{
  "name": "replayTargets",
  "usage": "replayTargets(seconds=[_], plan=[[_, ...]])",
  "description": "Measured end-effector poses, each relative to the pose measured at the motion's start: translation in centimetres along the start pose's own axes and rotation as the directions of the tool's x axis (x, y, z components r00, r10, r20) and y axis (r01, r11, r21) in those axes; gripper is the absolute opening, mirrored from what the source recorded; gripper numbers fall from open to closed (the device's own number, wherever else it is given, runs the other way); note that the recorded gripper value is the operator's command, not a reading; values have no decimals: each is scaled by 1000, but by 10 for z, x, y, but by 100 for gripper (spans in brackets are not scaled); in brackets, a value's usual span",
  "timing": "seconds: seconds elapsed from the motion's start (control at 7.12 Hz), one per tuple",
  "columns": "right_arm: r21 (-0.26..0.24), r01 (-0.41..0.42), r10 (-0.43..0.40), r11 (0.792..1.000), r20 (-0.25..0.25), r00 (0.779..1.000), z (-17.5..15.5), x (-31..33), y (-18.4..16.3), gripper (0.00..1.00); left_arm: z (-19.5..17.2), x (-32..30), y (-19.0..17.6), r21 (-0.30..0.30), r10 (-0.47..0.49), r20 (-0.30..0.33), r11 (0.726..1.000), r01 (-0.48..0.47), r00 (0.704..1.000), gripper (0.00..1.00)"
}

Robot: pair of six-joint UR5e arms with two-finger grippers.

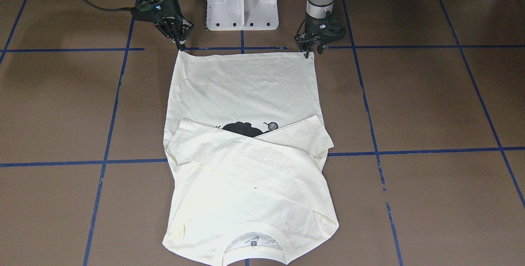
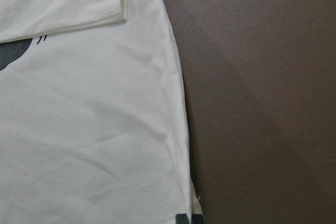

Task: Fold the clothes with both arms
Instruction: 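Lift the hem with both grippers and fold it up toward the collar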

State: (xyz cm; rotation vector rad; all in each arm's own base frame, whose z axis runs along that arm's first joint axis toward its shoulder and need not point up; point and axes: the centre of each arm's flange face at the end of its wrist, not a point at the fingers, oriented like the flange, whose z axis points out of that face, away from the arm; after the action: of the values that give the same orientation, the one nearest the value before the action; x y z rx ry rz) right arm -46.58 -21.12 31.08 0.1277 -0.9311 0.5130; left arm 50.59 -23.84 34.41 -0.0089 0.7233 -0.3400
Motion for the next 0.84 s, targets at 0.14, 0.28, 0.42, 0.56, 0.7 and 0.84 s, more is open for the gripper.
replayTargets(seconds=[0.14,0.28,0.42,0.56,0.7,0.84], plan=[[1,1,-1,1000,-2,1000,1,1,0,0,2,0,2,-1,3,4,1000,-3,1000,46],[2,1,-1,1000,-5,1000,2,1,0,0,3,0,3,-3,5,4,1000,-5,1000,19],[2,1,-1,1000,-6,1000,3,1,0,0,2,1,4,-5,7,2,1000,-7,1000,2],[2,1,-1,1000,-6,1000,3,1,0,0,1,2,5,-7,7,-1,1000,-7,1000,0],[2,2,-2,1000,-7,1000,3,2,0,0,-1,3,6,-8,7,-4,1000,-7,1000,0],[3,2,-2,1000,-8,1000,4,2,0,0,-2,3,6,-9,7,-7,1000,-7,1000,0]])
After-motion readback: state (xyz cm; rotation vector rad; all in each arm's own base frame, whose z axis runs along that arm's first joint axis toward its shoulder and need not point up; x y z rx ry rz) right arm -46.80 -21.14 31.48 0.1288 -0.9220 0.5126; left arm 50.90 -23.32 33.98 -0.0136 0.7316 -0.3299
